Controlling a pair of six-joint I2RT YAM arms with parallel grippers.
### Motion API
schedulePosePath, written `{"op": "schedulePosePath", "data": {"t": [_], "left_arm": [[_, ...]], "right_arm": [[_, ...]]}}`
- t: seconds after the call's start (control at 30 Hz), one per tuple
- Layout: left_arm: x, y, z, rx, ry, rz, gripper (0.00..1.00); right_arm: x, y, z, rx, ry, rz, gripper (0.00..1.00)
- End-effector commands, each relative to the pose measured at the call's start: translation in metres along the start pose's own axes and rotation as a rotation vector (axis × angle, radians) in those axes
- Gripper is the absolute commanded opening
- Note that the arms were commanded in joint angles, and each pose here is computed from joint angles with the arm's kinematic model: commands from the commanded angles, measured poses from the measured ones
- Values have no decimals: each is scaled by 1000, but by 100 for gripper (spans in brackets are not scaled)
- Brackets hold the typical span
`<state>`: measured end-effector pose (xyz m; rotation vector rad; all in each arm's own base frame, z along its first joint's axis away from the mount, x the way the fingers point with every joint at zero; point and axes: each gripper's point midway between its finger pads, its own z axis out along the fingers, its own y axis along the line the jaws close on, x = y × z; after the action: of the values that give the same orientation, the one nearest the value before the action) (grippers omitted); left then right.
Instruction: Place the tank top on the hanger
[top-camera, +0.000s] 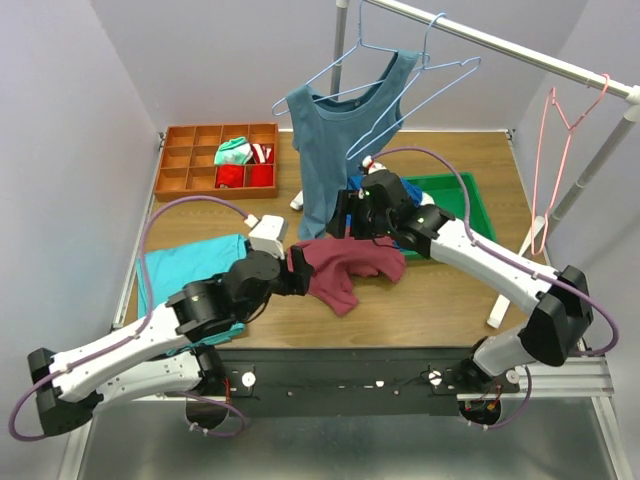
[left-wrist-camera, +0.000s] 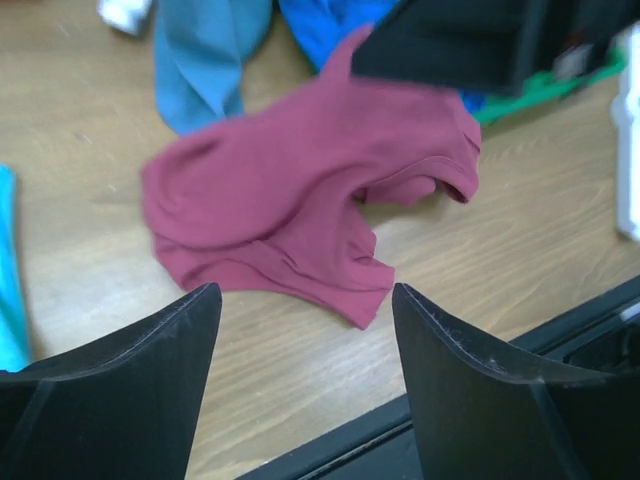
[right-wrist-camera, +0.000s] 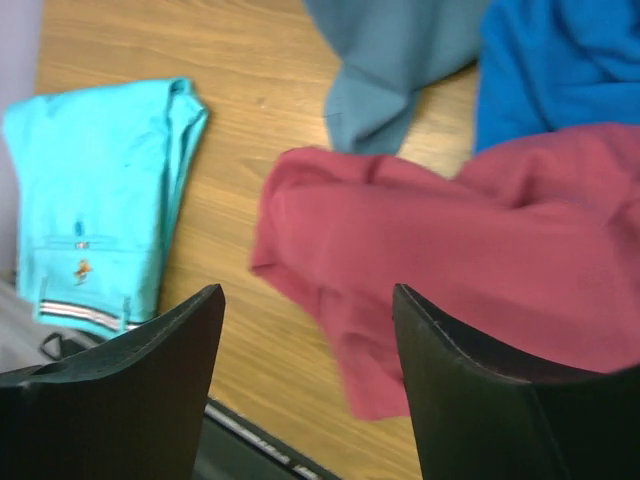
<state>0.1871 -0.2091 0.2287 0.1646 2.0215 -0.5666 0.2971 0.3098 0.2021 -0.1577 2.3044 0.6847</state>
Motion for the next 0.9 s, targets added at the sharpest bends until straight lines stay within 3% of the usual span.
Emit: {"op": "schedulePosePath", "data": {"t": [0.0,0.13,0.47,0.57,0.87], "left_arm": [[41,-14,27,50,87,-46,75],[73,-19,45,69,157,-55,71],[152,-37,72,113,323,-73,72],[166,-39,78,83,344,-51,72],[190,-25,90,-38,335,-78,63]], "right_arm": [[-26,-24,-36,87,-179,8,77],[-5,-59,-64,176,-226,47,76],[100,-119,-60,194,-128,127,74],[105,-115,-56,141,-138,121,74],[128,-141,-24,220,-116,101,76]]}}
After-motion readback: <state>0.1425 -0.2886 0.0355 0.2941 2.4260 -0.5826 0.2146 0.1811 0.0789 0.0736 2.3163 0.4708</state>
